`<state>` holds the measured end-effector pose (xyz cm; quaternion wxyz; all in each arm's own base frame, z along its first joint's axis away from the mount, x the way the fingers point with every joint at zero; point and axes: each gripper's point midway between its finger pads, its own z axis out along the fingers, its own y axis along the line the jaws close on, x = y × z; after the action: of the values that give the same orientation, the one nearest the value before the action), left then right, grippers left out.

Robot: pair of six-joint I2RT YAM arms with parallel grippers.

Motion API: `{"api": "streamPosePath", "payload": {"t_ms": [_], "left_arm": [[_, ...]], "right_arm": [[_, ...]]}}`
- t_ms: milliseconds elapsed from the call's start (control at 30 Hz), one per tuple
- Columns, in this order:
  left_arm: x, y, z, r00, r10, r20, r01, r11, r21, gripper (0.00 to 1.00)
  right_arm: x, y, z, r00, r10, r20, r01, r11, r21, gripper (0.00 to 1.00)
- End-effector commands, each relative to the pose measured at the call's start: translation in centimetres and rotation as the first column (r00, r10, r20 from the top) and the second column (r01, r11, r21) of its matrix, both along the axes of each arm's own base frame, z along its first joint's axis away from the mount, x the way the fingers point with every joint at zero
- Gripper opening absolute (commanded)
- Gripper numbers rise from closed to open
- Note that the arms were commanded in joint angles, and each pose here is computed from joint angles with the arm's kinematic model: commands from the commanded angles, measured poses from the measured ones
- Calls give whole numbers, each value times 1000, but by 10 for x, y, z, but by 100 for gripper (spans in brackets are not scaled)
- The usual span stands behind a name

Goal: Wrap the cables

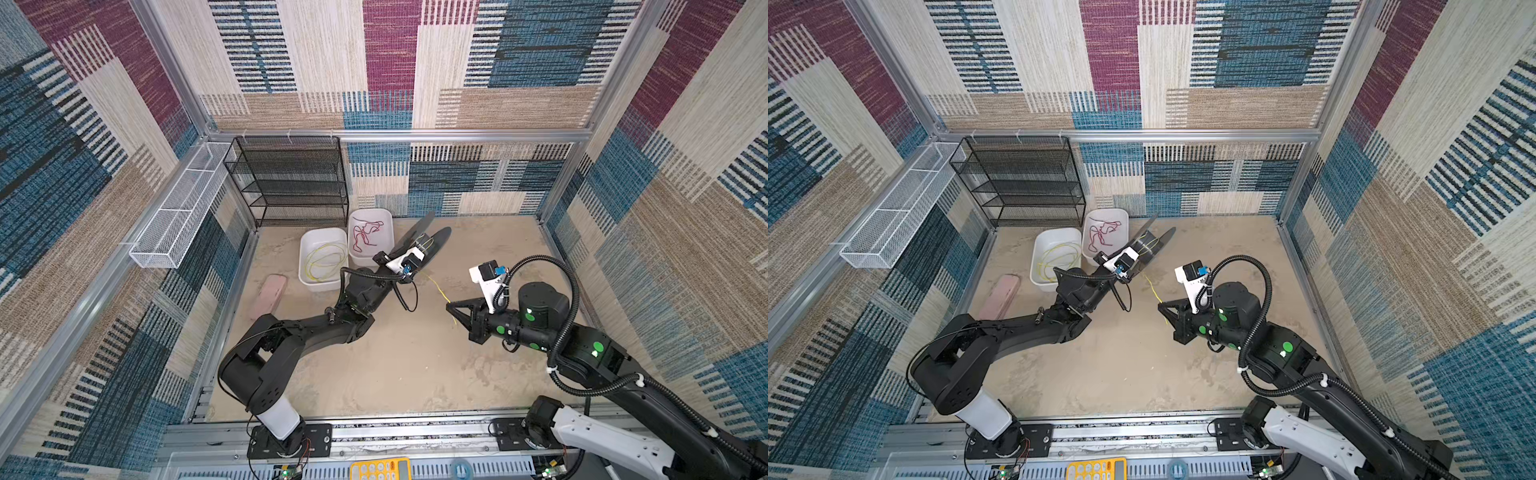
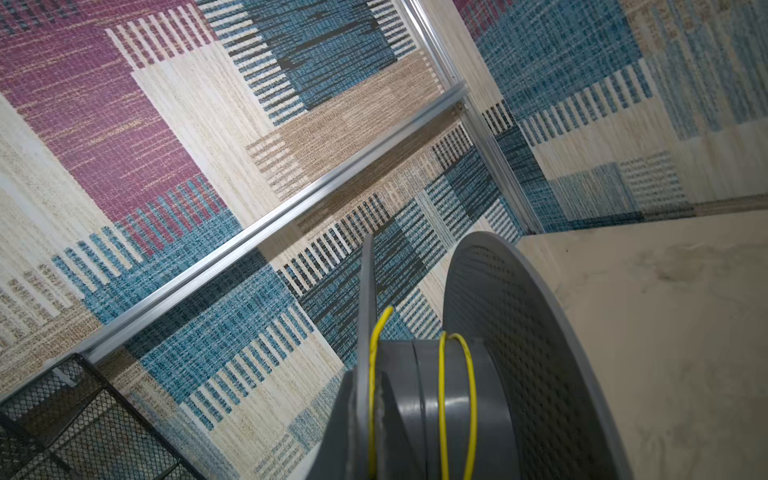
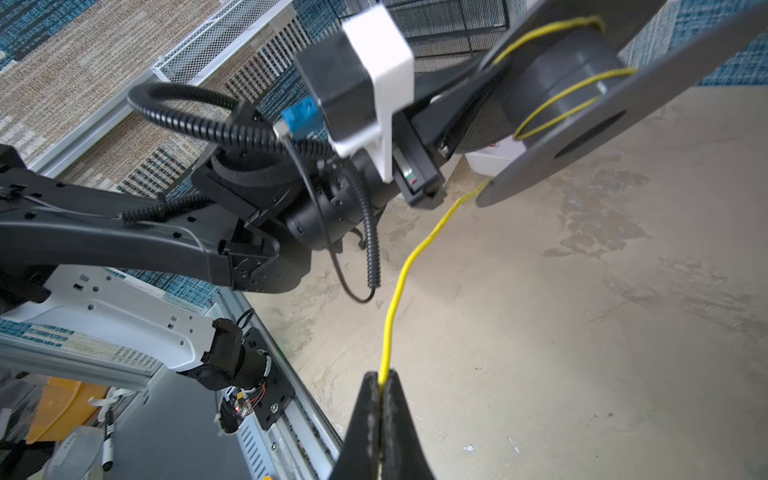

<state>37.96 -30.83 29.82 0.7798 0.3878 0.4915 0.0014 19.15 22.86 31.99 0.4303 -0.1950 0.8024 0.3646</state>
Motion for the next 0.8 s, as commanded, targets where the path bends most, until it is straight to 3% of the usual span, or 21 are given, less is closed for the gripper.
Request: {"api": "streamPosePath", "payload": {"t_ms": [0, 300, 533, 667, 767], "left_arm": [[-18, 0, 6, 995, -17, 94, 6, 993, 118, 0], [-65, 23, 2, 994, -16, 111, -23, 940, 340, 0], [-104, 40, 0, 999, -33, 4, 28, 901, 434, 0], [-126, 53, 2, 999, -32, -42, 48, 887, 460, 0], [-141, 60, 5, 996, -41, -77, 71, 890, 450, 0]], "right_arm": [[17, -8, 11, 993, -65, 100, 71, 996, -59, 0], [42, -17, -6, 981, -157, 112, 177, 963, -202, 0], [64, -29, -2, 948, -257, 185, 299, 922, -248, 0], [80, -39, 0, 911, -329, 250, 393, 877, -276, 0], [97, -53, 3, 852, -414, 319, 504, 814, -290, 0]]}}
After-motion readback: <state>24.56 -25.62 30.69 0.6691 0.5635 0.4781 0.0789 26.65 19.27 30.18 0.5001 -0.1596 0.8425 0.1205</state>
